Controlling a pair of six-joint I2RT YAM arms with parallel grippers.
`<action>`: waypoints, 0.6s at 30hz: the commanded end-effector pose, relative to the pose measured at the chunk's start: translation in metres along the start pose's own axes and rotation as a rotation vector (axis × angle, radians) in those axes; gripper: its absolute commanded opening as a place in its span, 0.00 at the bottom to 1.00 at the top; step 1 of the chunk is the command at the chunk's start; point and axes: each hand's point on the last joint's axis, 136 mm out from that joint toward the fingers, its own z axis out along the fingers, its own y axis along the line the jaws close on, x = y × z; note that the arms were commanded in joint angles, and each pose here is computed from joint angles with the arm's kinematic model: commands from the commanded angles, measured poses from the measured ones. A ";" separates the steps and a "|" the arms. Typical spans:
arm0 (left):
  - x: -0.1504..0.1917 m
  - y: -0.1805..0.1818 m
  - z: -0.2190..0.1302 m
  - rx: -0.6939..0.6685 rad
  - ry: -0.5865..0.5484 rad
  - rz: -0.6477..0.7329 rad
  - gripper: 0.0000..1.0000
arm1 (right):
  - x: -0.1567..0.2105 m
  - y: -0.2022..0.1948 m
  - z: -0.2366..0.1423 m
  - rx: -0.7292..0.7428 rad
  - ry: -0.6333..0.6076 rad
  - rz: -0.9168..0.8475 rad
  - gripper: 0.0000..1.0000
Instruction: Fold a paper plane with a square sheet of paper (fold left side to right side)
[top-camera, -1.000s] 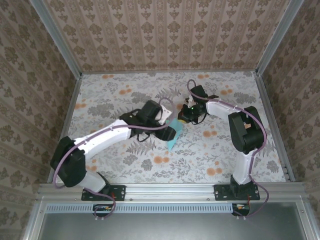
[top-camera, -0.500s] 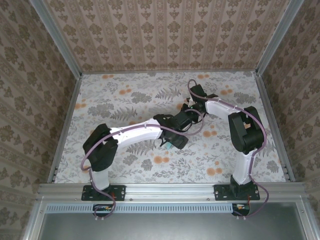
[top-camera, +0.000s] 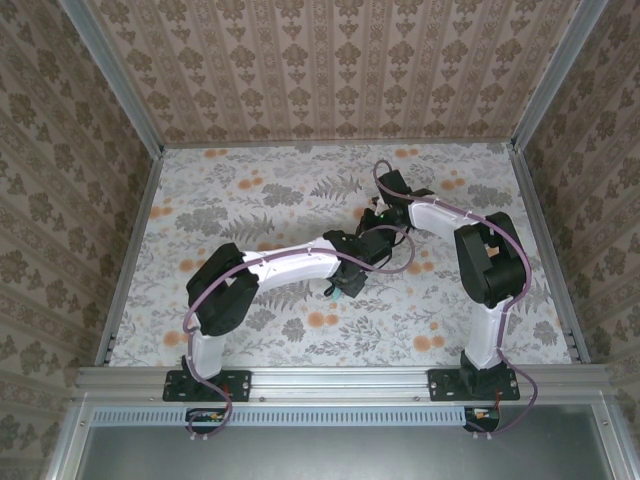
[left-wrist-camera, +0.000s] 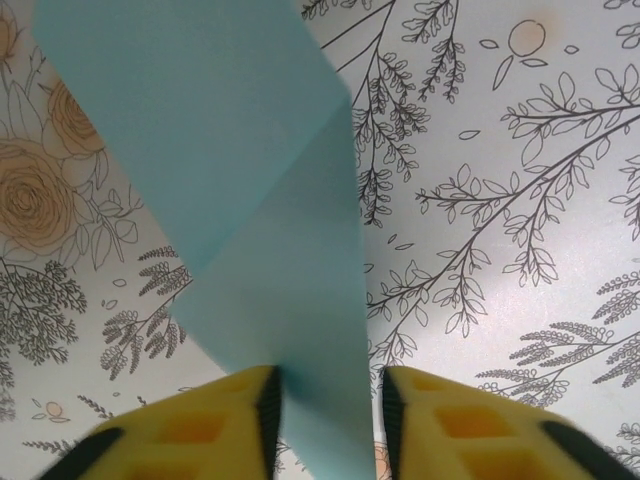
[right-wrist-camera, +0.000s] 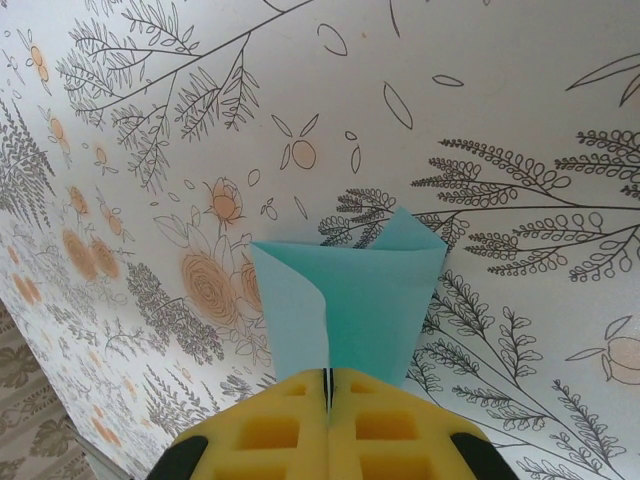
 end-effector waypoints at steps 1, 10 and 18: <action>0.002 -0.002 0.005 -0.006 0.027 0.010 0.26 | 0.001 -0.004 0.005 0.029 0.008 0.001 0.00; 0.003 -0.011 0.014 0.044 0.049 0.006 0.10 | -0.001 -0.004 0.006 0.023 -0.003 -0.028 0.01; 0.003 -0.021 0.020 0.100 0.073 0.008 0.16 | -0.006 -0.008 0.009 0.035 -0.013 -0.037 0.04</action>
